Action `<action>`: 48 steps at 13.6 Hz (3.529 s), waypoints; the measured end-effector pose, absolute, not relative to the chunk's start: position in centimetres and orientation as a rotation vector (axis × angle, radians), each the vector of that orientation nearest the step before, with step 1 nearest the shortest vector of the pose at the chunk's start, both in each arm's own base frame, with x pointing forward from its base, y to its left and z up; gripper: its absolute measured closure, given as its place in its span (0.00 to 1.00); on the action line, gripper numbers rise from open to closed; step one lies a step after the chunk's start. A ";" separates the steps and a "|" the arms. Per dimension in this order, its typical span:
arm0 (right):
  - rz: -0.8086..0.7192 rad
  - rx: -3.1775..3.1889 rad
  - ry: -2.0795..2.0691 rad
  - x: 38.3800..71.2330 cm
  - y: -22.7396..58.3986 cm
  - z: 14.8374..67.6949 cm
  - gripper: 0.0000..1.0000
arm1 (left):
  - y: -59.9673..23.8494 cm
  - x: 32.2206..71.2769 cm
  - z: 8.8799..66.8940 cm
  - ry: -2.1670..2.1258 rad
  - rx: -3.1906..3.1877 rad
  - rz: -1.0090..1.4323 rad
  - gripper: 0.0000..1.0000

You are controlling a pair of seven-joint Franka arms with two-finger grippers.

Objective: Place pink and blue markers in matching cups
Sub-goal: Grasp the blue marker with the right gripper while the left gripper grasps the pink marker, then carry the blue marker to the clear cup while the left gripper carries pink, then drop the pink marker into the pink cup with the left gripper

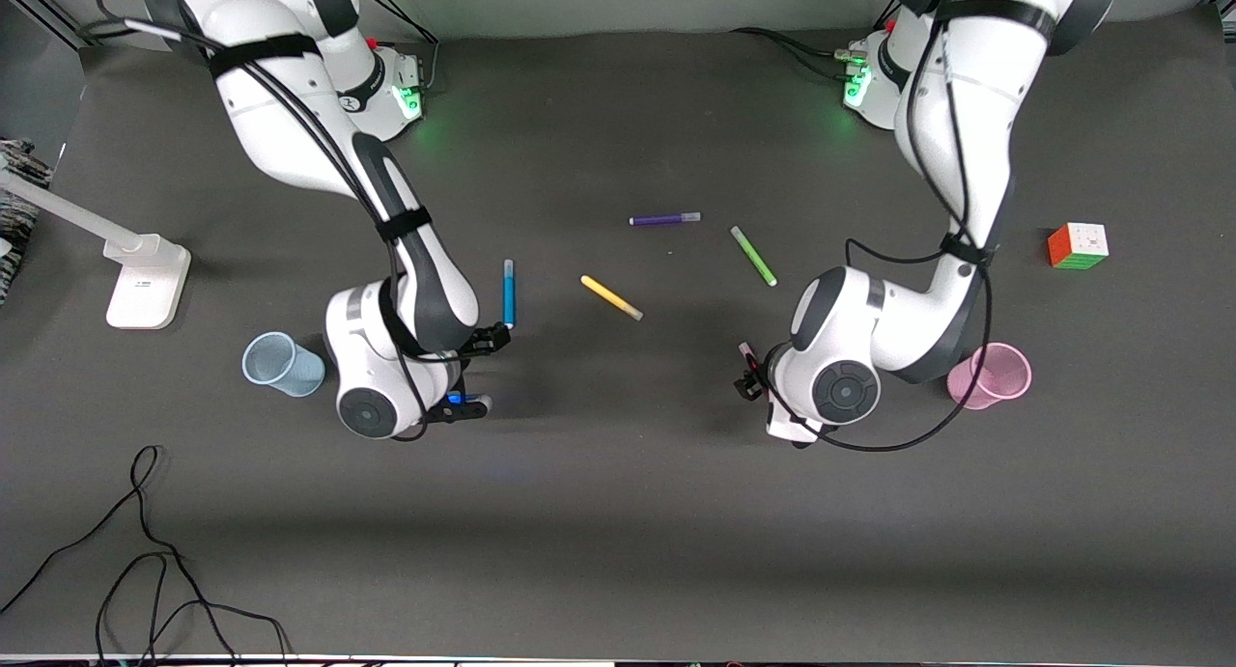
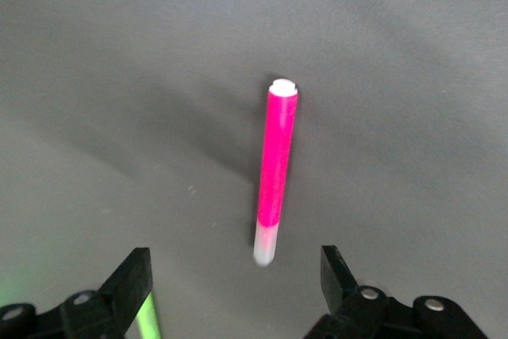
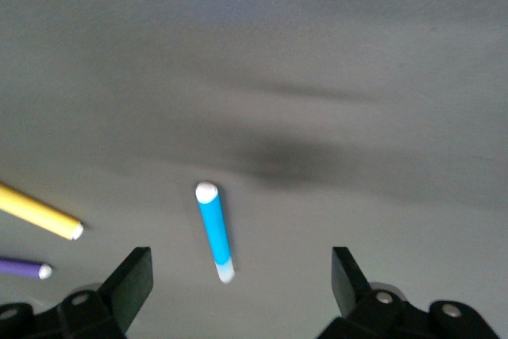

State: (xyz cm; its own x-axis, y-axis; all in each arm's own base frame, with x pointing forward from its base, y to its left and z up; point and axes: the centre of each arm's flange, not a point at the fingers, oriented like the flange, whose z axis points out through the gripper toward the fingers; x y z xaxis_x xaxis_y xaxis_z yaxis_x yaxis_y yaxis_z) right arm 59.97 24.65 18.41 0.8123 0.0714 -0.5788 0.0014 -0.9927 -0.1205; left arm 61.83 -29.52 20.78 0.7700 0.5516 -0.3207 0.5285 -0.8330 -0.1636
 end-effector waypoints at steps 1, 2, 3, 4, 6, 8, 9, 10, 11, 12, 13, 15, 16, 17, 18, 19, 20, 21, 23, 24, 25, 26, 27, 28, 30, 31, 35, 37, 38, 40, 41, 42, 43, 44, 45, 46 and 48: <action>0.955 -2.877 -0.033 59.7 25.3 17.3 0.00 | -30.0 61.5 19.6 -0.883 -2.899 0.549 0.07; 0.981 -2.876 -0.020 59.2 26.1 16.3 0.00 | -30.4 61.0 18.6 -0.878 -2.899 0.548 0.11; 1.001 -2.878 -0.013 58.8 27.0 15.5 0.00 | -30.7 60.5 18.0 -0.875 -2.894 0.551 0.12; 1.015 -2.880 -0.013 58.5 27.7 15.0 0.00 | -30.9 60.3 17.8 -0.873 -2.891 0.554 0.12; 1.042 -2.878 -0.019 58.0 28.4 14.1 0.00 | -31.0 60.0 17.5 -0.869 -2.888 0.560 0.28; 1.062 -2.877 -0.017 57.7 28.3 13.2 0.02 | -31.1 59.7 17.3 -0.866 -2.885 0.567 0.33; 1.067 -2.877 -0.016 57.7 28.3 12.9 0.02 | -31.1 59.7 17.2 -0.865 -2.884 0.568 0.45; 1.070 -2.877 -0.015 57.6 28.3 12.8 0.13 | -31.1 59.6 17.2 -0.865 -2.886 0.567 0.56; 1.073 -2.876 -0.015 57.7 28.2 12.9 0.23 | -31.1 59.6 17.2 -0.865 -2.887 0.566 0.70; 1.074 -2.875 -0.016 57.8 28.2 13.0 0.37 | -31.1 59.6 17.2 -0.865 -2.887 0.566 0.80; 1.075 -2.875 -0.016 57.8 28.2 13.1 0.47 | -31.1 59.7 17.3 -0.865 -2.888 0.565 0.83; 1.079 -2.874 -0.013 57.9 28.1 13.1 0.69 | -31.1 59.8 18.0 -0.863 -2.888 0.567 0.83; 1.079 -2.873 -0.013 57.9 28.0 13.2 0.81 | -30.9 59.8 18.9 -0.855 -2.875 0.586 0.83; 1.077 -2.873 -0.013 58.0 28.0 13.2 0.83 | -30.4 60.0 20.7 -0.841 -2.853 0.621 0.83; 1.072 -2.874 -0.014 58.1 28.1 13.3 0.83 | -29.4 60.6 23.5 -0.824 -2.832 0.660 0.83; 1.063 -2.875 -0.016 58.2 28.2 13.5 0.83 | -27.7 61.2 27.0 -0.812 -2.820 0.711 0.83; 1.049 -2.878 -0.015 58.6 28.2 13.9 0.83 | -25.4 61.9 30.5 -0.798 -2.825 0.780 0.83; 1.034 -2.887 -0.006 58.9 28.3 14.5 0.83 | -22.4 62.5 33.6 -0.781 -2.838 0.848 0.83; 0.983 -2.923 0.005 60.2 28.2 17.0 0.83 | -14.3 63.4 38.3 -0.749 -2.864 0.980 0.83; 0.934 -2.947 0.011 61.1 27.8 19.3 0.83 | -9.8 63.8 39.4 -0.736 -2.893 1.042 0.83; 0.865 -2.973 0.030 62.2 27.0 22.0 0.83 | -5.6 64.0 39.6 -0.732 -2.934 1.096 0.83; 0.779 -3.000 0.061 63.5 25.4 25.4 0.83 | -1.7 64.1 39.3 -0.734 -2.981 1.139 0.83; 0.681 -3.025 0.109 64.8 23.0 29.4 0.83 | 2.1 64.1 38.6 -0.734 -3.029 1.173 0.83; 0.591 -3.041 0.159 65.8 20.2 33.4 0.83 | 5.2 64.0 37.6 -0.738 -3.072 1.207 0.83; 0.461 -3.049 0.250 66.5 15.0 39.9 0.83 | 9.8 63.7 35.1 -0.805 -3.145 1.299 0.83; 0.406 -3.057 0.295 66.6 12.6 42.2 0.83 | 11.7 63.4 33.7 -0.840 -3.170 1.341 0.83; 0.156 -3.123 0.347 66.9 1.9 48.9 0.83 | 13.8 63.0 29.8 -0.889 -3.195 1.457 0.83; 0.027 -3.129 0.328 66.3 -3.5 50.4 0.83 | 13.6 63.0 28.5 -0.906 -3.202 1.509 0.83; -0.029 -3.125 0.324 65.9 -5.3 50.4 0.83 | 13.6 63.0 27.8 -0.914 -3.202 1.534 0.83; -0.118 -3.110 0.299 65.0 -7.1 49.1 0.83 | 13.5 62.9 26.1 -0.939 -3.202 1.593 0.83; -0.150 -3.106 0.284 64.5 -7.7 48.0 0.83 | 13.8 62.7 25.1 -0.960 -3.197 1.624 0.83; -0.177 -3.104 0.275 64.1 -8.0 46.7 0.83 | 14.3 62.5 24.2 -0.983 -3.191 1.652 0.83; -0.196 -3.106 0.265 63.7 -8.2 45.3 0.83 | 14.7 62.3 23.5 -1.000 -3.185 1.673 0.83; -0.209 -3.112 0.239 63.3 -8.4 43.9 0.83 | 14.9 62.2 23.1 -1.010 -3.183 1.683 0.83; -0.221 -3.117 0.207 62.7 -8.7 42.5 0.83 | 15.0 62.2 22.9 -1.016 -3.184 1.683 0.83; -0.232 -3.120 0.187 62.1 -9.1 41.3 0.83 | 15.0 62.2 22.8 -1.019 -3.185 1.680 0.83; -0.234 -3.117 0.165 60.7 -9.7 39.5 0.83 | 14.8 62.2 22.6 -1.017 -3.187 1.682 0.65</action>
State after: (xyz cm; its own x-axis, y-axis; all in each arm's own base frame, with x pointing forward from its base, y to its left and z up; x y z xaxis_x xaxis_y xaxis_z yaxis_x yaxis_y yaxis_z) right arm 60.69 -9.68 39.53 0.9832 -0.1058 0.1485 -0.1040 -0.9944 -0.0196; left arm 62.24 14.84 22.63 0.4975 0.1666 -0.8513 0.6763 -0.6890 0.2604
